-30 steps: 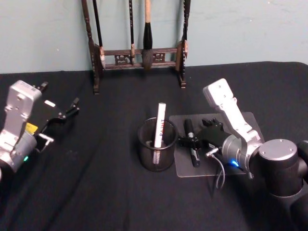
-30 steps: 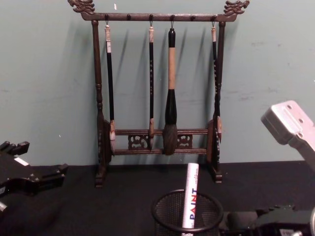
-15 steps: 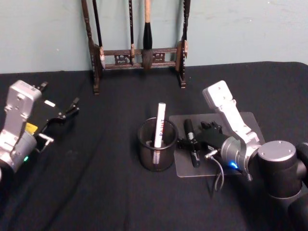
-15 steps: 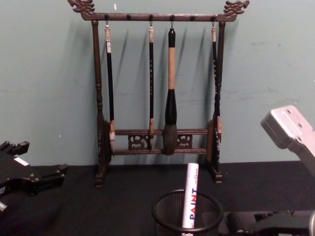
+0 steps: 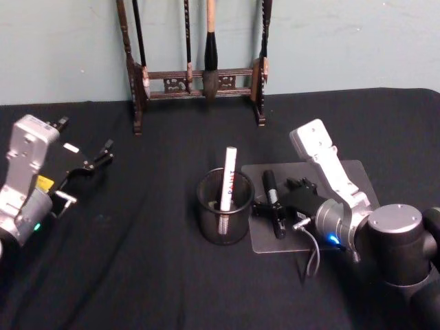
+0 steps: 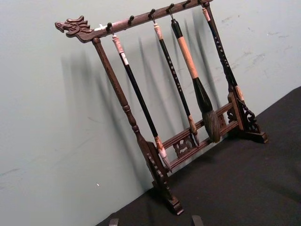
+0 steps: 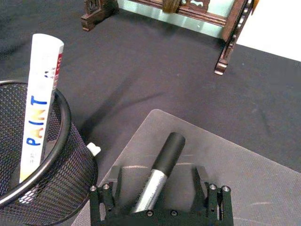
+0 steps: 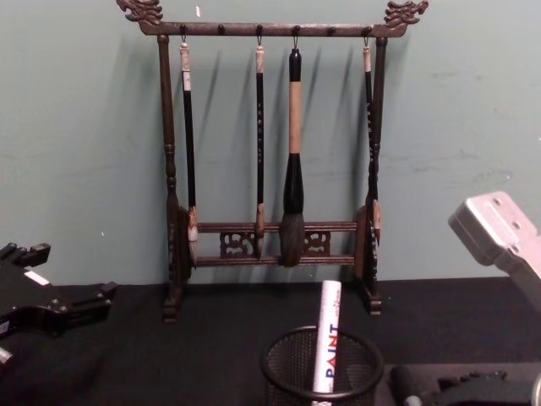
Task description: Pick up the water-based marker from the table and place it into the pen holder.
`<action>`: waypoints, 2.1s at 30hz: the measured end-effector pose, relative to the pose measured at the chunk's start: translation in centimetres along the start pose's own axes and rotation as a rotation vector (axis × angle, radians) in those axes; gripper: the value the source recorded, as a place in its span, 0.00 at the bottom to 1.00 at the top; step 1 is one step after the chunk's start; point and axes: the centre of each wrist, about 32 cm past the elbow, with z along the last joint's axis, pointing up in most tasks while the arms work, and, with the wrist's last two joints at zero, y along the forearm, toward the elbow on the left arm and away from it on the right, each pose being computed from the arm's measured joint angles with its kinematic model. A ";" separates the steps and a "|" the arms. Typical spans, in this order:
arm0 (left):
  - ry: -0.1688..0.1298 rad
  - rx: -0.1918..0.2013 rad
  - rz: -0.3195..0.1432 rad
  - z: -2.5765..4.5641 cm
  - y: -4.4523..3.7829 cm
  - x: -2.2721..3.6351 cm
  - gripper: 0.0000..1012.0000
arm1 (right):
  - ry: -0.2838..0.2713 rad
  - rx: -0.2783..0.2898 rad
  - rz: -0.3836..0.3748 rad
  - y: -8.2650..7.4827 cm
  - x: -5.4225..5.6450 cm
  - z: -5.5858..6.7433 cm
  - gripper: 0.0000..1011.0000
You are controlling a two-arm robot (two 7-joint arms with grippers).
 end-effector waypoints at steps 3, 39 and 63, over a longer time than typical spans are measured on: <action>0.000 0.000 0.000 0.00 0.00 0.00 0.99 | 0.001 -0.001 0.000 0.0 0.0 0.0 0.99; 0.000 0.000 0.000 0.00 0.00 0.00 0.99 | 0.000 0.000 0.001 0.0 0.0 0.0 0.44; 0.000 0.000 0.000 0.00 0.00 0.00 0.99 | 0.014 0.074 0.011 -0.6 0.4 0.2 0.19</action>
